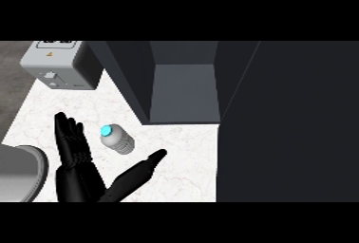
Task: Pick up the bottled water, place it into the cabinet and close the cabinet
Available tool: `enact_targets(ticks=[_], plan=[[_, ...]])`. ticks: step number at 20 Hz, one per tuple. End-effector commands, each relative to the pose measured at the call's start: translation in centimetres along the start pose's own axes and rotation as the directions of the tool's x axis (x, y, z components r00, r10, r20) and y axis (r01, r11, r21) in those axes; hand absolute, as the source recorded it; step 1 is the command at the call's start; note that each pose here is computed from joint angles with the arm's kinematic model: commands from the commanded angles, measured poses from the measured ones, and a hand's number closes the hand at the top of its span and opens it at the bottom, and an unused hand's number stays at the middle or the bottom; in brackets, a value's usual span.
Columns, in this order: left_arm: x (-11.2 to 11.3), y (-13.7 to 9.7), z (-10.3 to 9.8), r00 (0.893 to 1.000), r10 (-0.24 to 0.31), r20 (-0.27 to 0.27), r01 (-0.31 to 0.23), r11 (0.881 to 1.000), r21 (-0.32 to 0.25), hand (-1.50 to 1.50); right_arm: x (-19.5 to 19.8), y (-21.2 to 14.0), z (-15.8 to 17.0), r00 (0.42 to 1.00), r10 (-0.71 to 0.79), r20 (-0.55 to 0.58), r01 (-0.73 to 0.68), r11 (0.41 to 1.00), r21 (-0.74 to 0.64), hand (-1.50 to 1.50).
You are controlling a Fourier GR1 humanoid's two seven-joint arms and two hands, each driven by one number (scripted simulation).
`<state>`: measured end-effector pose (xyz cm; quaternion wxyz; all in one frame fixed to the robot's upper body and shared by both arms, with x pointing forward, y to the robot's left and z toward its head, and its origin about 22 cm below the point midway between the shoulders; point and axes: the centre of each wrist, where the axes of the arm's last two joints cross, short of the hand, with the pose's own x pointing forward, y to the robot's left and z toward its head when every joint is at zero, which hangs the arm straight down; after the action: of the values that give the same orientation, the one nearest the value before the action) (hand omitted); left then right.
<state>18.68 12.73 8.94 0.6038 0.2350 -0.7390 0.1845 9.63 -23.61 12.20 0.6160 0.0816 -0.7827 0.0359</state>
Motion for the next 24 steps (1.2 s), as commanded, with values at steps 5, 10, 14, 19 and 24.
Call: enact_targets(ticks=[5, 10, 14, 19, 24], plan=[[-2.3, 0.9, 1.7, 0.998, -0.031, -0.046, 0.035, 0.995, 0.089, -1.50, 3.4, 0.7, 1.9, 0.999, 0.007, 0.036, -0.007, 1.000, -0.005, -1.50], [-5.4, 1.9, -0.3, 0.995, -0.078, -0.067, 0.087, 0.986, 0.141, -1.50, 3.7, -0.3, 3.3, 0.999, -0.008, 0.043, 0.009, 1.000, -0.003, -1.50], [-7.5, 1.3, -1.9, 0.993, -0.041, -0.113, 0.057, 0.987, 0.150, -1.50, 2.8, 0.7, 3.5, 0.998, 0.005, 0.055, -0.005, 1.000, -0.007, -1.50], [-9.7, 3.6, -3.7, 0.993, -0.042, -0.109, 0.059, 0.985, 0.161, -1.50, 2.6, 1.3, 5.0, 0.999, -0.009, 0.047, 0.009, 1.000, -0.020, -1.50], [-14.0, 3.9, -3.9, 0.990, -0.015, -0.140, 0.040, 0.982, 0.184, -1.50, 2.4, 0.5, 4.8, 0.999, 0.018, 0.046, -0.018, 1.000, -0.010, -1.50]])
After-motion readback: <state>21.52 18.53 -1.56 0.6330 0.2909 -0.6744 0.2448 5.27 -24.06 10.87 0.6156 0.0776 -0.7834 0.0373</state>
